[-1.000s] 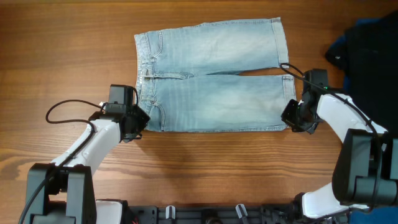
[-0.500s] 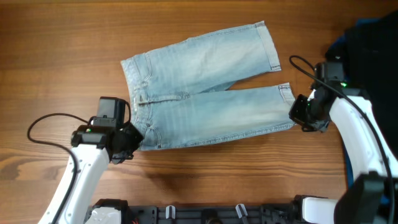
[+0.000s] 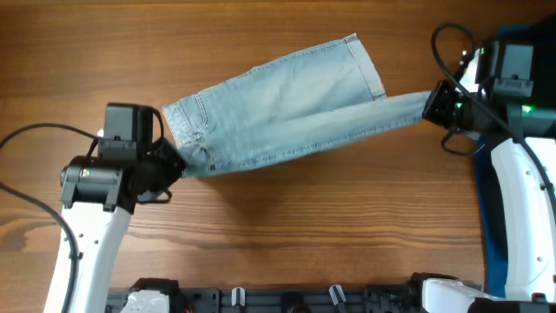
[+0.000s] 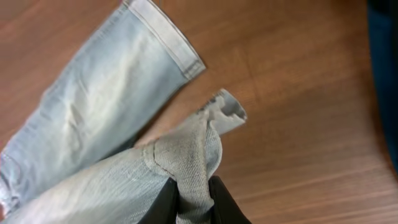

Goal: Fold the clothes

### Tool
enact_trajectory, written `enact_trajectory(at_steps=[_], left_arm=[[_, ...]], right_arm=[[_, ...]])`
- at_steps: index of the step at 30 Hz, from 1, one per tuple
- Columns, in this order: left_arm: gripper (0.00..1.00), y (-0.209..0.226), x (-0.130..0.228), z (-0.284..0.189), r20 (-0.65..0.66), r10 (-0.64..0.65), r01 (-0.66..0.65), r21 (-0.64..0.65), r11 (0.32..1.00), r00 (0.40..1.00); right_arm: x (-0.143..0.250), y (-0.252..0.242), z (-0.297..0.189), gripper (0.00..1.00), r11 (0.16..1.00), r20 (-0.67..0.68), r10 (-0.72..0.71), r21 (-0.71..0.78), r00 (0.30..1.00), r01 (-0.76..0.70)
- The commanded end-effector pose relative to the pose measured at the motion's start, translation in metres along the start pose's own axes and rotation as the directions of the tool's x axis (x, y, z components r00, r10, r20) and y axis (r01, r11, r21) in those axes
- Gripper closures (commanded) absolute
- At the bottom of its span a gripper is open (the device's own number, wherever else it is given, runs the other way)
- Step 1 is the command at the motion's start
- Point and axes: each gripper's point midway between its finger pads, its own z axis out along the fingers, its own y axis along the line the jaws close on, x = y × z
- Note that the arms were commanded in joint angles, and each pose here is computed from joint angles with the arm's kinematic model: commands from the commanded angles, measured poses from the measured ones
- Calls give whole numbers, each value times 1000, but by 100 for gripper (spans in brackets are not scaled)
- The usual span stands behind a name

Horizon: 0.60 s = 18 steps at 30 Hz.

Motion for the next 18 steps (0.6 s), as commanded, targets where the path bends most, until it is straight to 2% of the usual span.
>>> enact_trajectory(at_steps=[1,5,10,14,18], left_arm=[[94,-2,-30,9,100,19,-14,-50,999,995],[95,-13,-56,18,153,-8,10,-18,1000,988],[96,-6,-95,31,223,-82,84,0,996,971],[92,-14,-113,54,238,-63,64,3,998,969],[95,-26,-133,76,277,-68,62,28,998,958]], right_arm=[[-20,6,11,96,1000,30,-16,-26,999,17],[-34,17,47,96,996,24,-33,-82,999,35],[-52,51,94,96,980,69,-85,-173,994,96],[-45,64,133,96,979,40,-94,-176,995,99],[-46,78,156,96,975,54,-87,-199,995,96]])
